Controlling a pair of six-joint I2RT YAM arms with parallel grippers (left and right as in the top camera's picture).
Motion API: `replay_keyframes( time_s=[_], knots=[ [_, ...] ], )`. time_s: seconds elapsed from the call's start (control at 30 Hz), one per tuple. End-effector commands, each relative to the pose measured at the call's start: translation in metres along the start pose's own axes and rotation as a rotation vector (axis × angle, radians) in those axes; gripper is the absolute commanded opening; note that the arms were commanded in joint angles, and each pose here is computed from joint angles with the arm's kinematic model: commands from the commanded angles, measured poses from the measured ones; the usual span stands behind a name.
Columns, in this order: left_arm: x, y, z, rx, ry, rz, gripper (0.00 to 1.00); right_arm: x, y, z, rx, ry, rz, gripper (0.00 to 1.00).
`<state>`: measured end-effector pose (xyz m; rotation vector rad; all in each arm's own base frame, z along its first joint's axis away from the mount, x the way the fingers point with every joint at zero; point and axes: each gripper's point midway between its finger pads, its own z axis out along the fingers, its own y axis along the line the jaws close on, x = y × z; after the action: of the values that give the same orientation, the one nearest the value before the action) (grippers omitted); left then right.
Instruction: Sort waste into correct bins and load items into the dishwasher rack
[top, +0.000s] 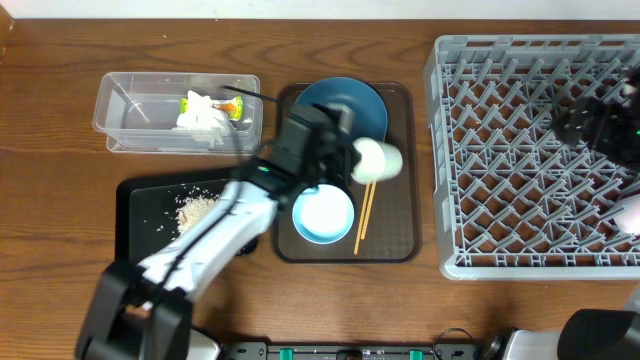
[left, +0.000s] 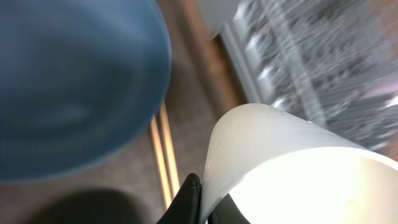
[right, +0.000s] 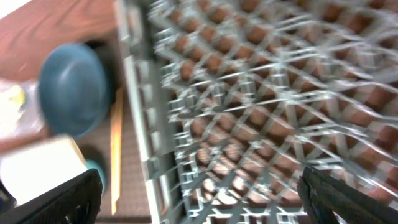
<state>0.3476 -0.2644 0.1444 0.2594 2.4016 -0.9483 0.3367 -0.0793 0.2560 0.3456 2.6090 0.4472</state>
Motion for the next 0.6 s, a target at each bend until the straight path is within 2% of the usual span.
replay_keyframes(
  time_s=[0.0,0.2,0.3,0.57],
  knots=[
    [-0.018,-0.017,-0.026,0.222,0.016,-0.146,0.06,0.015,0.047,0.014,-0.212,0.044,-0.162,0.99],
    [-0.038,-0.040,-0.070,0.586,0.067,-0.157,0.06,0.060,0.124,0.041,-0.575,0.116,-0.423,0.99],
    [-0.036,-0.046,-0.080,0.657,0.090,-0.133,0.06,0.082,0.157,0.051,-0.736,0.123,-0.514,0.99],
    [-0.028,-0.058,-0.086,0.718,0.139,-0.118,0.06,0.120,0.223,0.063,-1.039,0.092,-0.683,0.99]
  ],
)
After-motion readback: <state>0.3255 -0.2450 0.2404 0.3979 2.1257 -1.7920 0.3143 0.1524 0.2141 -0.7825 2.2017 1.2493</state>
